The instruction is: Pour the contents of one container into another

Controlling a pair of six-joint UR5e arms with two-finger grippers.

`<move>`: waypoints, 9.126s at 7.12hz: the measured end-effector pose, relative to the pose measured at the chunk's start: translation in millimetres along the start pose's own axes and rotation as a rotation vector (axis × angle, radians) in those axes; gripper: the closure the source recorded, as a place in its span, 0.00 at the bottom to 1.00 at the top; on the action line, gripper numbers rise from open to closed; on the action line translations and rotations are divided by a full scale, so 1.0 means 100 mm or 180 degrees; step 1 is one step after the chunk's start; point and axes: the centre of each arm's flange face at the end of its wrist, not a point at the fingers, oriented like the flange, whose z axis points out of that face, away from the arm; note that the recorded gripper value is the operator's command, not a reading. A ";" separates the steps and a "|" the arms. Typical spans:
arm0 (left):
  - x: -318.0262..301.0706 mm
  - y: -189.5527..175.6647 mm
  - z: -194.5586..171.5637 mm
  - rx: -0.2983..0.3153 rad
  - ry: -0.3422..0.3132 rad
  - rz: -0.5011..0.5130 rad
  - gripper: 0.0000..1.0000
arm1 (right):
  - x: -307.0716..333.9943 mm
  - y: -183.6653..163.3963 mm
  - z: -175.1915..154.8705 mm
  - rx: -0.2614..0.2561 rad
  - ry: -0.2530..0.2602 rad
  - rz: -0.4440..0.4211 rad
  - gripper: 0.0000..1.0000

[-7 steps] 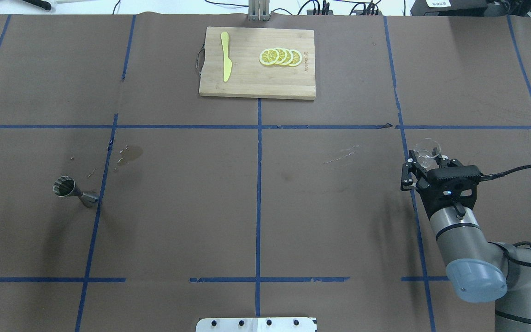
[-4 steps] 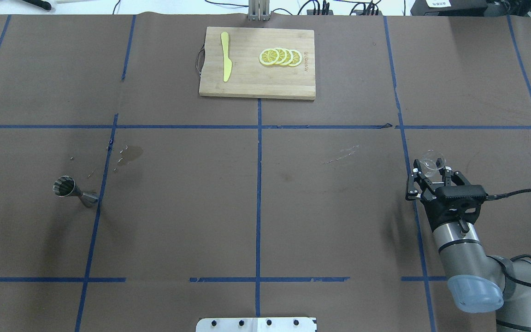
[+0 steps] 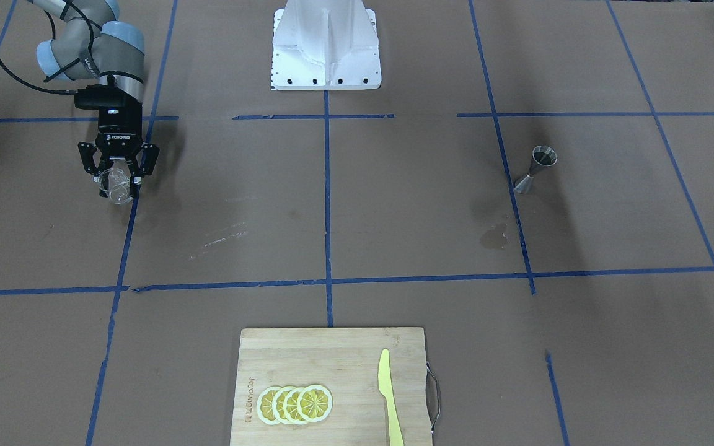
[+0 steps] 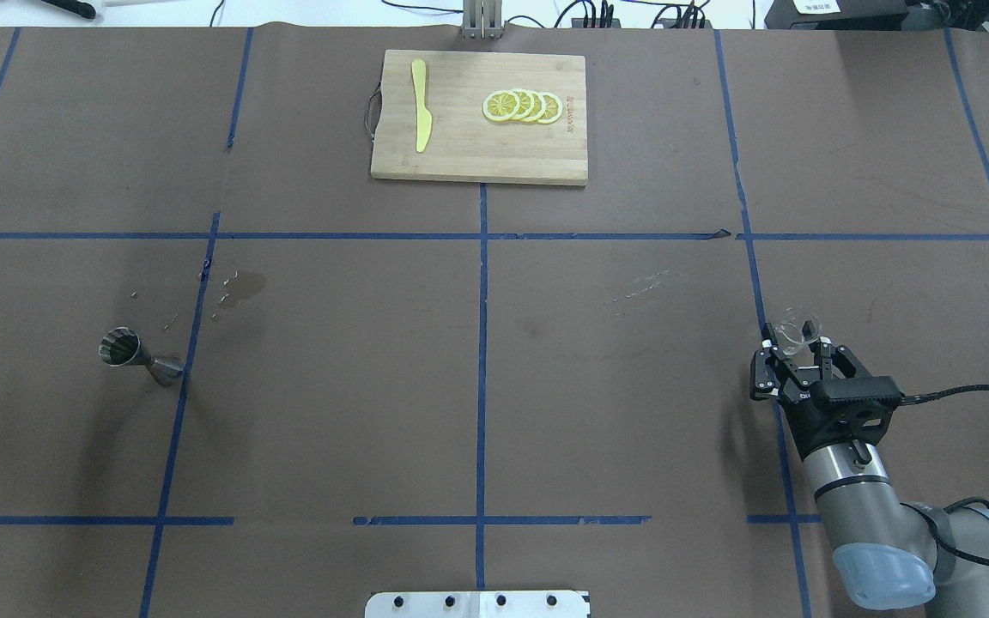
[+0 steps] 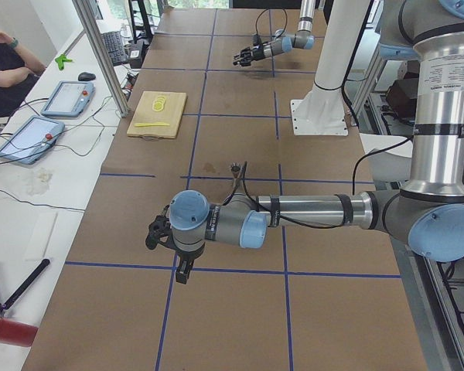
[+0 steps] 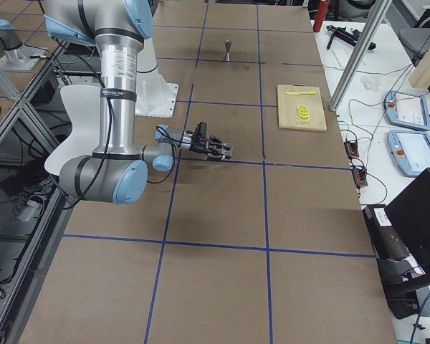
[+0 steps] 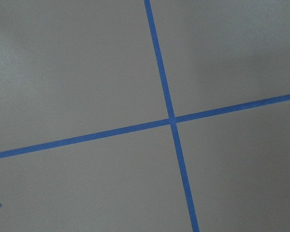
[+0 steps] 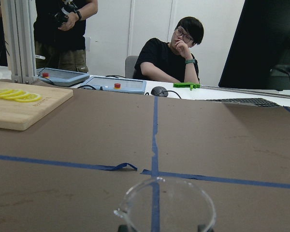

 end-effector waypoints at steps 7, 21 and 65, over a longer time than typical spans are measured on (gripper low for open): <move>0.00 0.01 0.01 -0.0002 0.0000 0.0003 0.00 | 0.16 0.30 0.05 -0.0165 0.0033 -0.0055 0.73; -0.01 0.01 0.01 -0.0003 0.0000 0.0007 0.00 | 0.31 -0.47 -0.25 0.0069 -0.0025 0.0004 0.00; -0.07 0.07 0.10 -0.0013 -0.0016 0.0020 0.00 | 4.70 -2.06 0.29 -0.3750 -0.0196 0.0004 0.00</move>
